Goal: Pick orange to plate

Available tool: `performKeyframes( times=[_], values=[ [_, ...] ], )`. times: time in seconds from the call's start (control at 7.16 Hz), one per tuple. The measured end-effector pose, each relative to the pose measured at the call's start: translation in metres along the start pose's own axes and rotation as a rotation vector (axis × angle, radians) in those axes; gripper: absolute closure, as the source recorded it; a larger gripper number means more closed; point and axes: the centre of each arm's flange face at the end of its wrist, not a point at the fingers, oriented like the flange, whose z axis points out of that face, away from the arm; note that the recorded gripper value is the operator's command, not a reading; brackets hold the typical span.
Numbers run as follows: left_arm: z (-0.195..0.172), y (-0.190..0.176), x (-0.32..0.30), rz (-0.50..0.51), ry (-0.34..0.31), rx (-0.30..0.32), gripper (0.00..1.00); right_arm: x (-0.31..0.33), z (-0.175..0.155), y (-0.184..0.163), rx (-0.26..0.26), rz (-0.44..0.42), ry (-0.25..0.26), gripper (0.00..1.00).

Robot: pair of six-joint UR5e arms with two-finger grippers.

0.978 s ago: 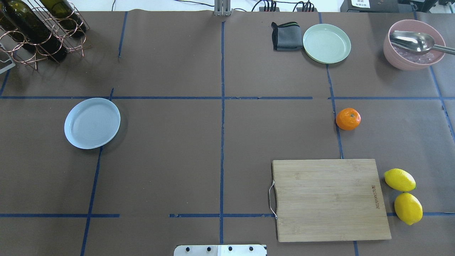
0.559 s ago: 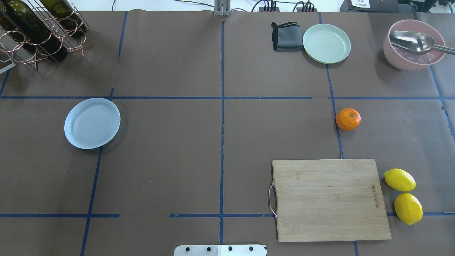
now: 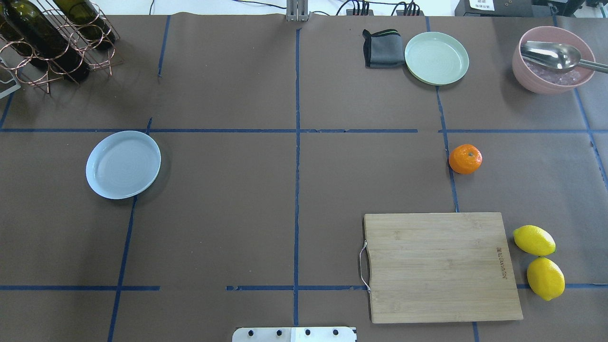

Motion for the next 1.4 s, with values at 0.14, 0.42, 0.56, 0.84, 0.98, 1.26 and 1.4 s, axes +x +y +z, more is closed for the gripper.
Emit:
performKeyframes(
  times=[0.14, 0.42, 0.56, 0.84, 0.98, 1.26, 1.4],
  values=[
    [0.016, -0.010, 0.028, 0.006, 0.018, 0.013, 0.00, -0.006, -0.005, -0.007, 0.011, -0.013, -0.007, 0.00],
    [0.043, -0.023, 0.085, -0.061, 0.073, 0.052, 0.00, -0.021, -0.017, -0.026, 0.038, -0.043, -0.022, 0.00],
    [0.055, -0.025, 0.110, -0.104, 0.100, 0.052, 0.03, -0.022, -0.017, -0.028, 0.039, -0.044, -0.027, 0.00],
    [0.078, -0.027, 0.153, -0.185, 0.129, 0.045, 0.07, -0.024, -0.018, -0.028, 0.041, -0.045, -0.044, 0.00],
    [0.093, -0.031, 0.177, -0.218, 0.123, 0.052, 0.07, -0.026, -0.019, -0.029, 0.043, -0.048, -0.053, 0.00],
    [0.127, -0.042, 0.229, -0.263, 0.100, 0.061, 0.08, -0.027, -0.020, -0.029, 0.044, -0.050, -0.061, 0.00],
    [0.146, -0.044, 0.251, -0.273, 0.080, 0.063, 0.08, -0.028, -0.020, -0.029, 0.044, -0.050, -0.065, 0.00]
  ],
)
